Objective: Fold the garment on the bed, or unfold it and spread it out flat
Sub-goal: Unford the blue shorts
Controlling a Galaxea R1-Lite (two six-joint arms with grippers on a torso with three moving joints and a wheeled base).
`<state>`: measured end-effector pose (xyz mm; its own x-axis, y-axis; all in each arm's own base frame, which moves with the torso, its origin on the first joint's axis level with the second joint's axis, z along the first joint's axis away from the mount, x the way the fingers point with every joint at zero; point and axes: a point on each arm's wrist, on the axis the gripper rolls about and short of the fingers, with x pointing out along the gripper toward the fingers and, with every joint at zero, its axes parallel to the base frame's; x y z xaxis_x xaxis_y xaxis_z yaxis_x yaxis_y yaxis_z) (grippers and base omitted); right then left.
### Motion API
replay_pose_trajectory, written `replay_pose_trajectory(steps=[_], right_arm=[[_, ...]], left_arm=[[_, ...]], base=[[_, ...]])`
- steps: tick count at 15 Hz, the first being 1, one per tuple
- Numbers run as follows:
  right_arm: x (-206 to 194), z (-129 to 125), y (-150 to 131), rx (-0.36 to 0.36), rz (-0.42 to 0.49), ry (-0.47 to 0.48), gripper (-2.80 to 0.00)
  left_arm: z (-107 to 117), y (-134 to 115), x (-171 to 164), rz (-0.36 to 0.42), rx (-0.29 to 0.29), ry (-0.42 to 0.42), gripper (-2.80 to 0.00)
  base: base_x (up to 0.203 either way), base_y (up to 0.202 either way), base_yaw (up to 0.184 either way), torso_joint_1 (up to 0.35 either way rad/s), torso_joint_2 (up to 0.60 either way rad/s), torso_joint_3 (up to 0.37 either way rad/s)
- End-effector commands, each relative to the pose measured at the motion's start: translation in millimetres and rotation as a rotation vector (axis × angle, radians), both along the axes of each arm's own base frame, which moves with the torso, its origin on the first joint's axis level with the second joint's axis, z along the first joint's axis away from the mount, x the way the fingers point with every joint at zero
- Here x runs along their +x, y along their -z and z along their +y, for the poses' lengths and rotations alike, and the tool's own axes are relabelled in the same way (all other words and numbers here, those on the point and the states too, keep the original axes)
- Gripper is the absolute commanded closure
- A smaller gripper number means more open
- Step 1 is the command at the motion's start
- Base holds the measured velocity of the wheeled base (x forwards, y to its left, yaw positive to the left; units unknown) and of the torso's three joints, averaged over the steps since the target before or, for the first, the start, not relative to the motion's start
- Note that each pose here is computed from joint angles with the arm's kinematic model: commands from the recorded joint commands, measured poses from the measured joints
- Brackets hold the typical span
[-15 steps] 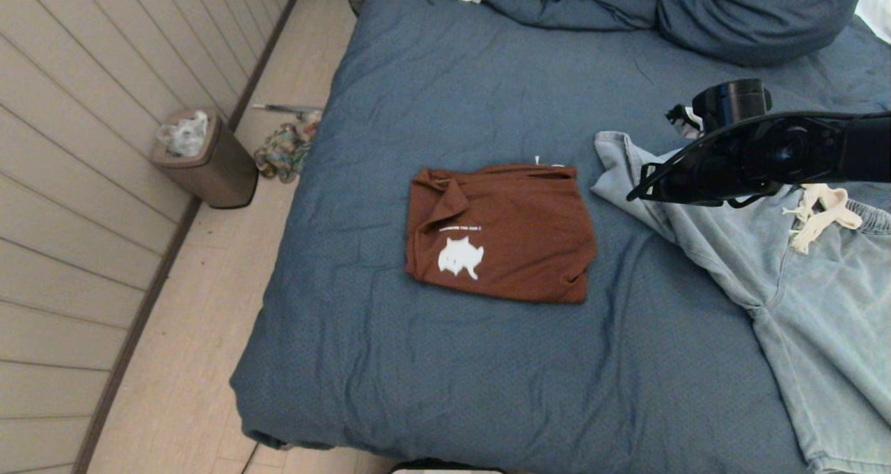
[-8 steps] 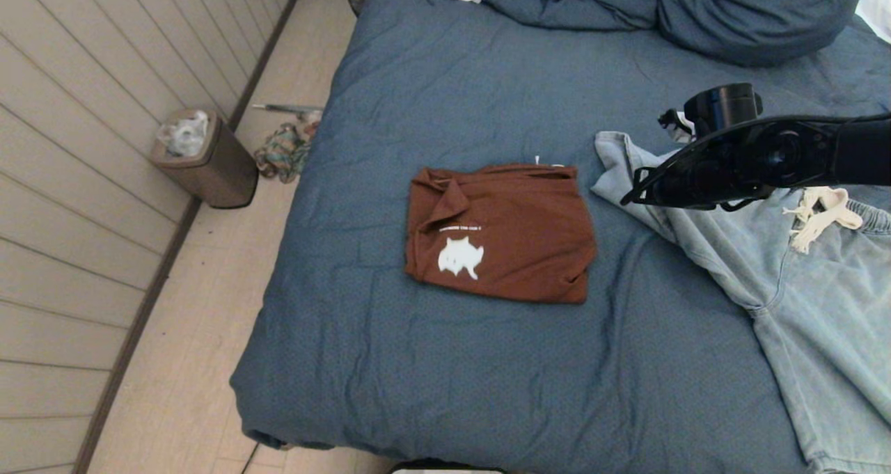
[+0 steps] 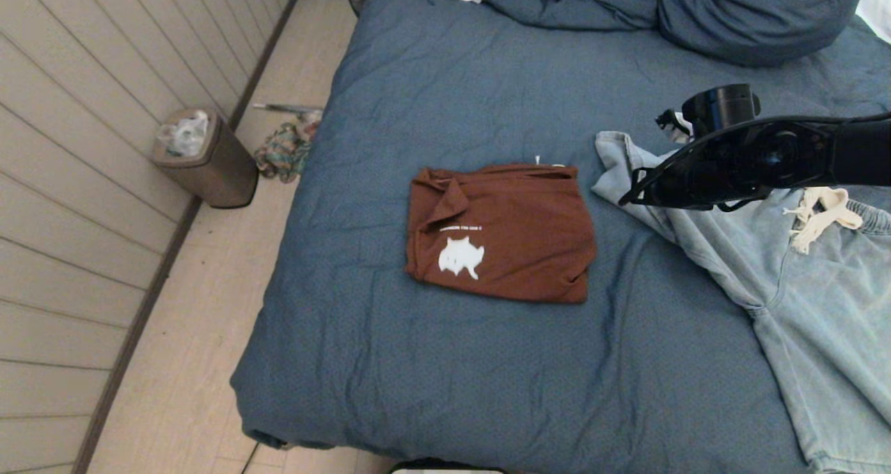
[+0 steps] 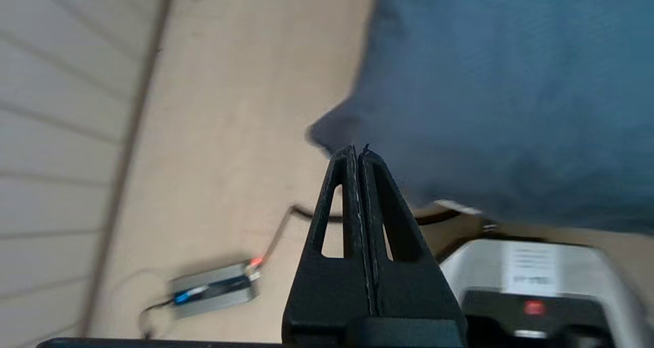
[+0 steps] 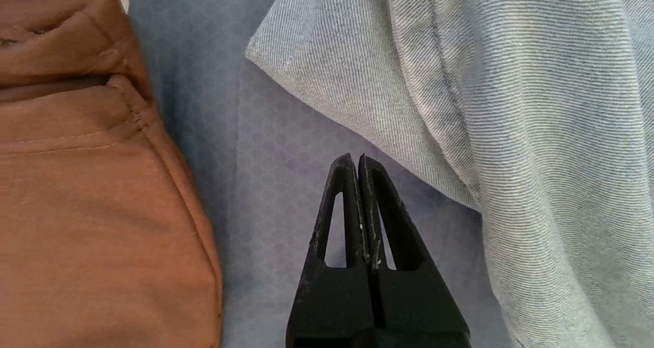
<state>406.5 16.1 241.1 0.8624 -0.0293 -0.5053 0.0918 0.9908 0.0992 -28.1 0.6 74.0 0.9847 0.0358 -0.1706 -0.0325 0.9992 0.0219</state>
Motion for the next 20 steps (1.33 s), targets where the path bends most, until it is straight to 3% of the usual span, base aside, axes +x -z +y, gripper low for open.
replay_pose_trajectory(steps=[1,7,12,15,18,20], right_arm=[[0,4,1,-0.001,0.003,-0.010,0.00],[-11,3,-8,-0.032,0.004,-0.010,0.00],[-3,-27,26,-0.172,0.196,-0.027,0.00],[3,-35,35,-0.274,0.227,0.065,0.00],[14,-36,35,-0.272,0.201,0.104,0.00],[23,-48,32,-0.292,0.174,0.232,0.00]], left_arm=[[0,-2,0,-0.069,-0.014,0.025,0.00],[0,-2,0,-0.072,-0.016,0.023,0.00],[0,-2,0,-0.072,-0.016,0.022,0.00],[0,-2,0,-0.072,-0.016,0.023,0.00],[0,-2,0,-0.073,-0.016,0.023,0.00],[0,-2,0,-0.072,-0.016,0.023,0.00]], base=[[0.000,0.000,0.000,0.000,0.00,0.000],[0.000,0.000,0.000,0.000,0.00,0.000],[0.000,0.000,0.000,0.000,0.00,0.000],[0.000,0.000,0.000,0.000,0.00,0.000],[0.000,0.000,0.000,0.000,0.00,0.000],[0.000,0.000,0.000,0.000,0.00,0.000]])
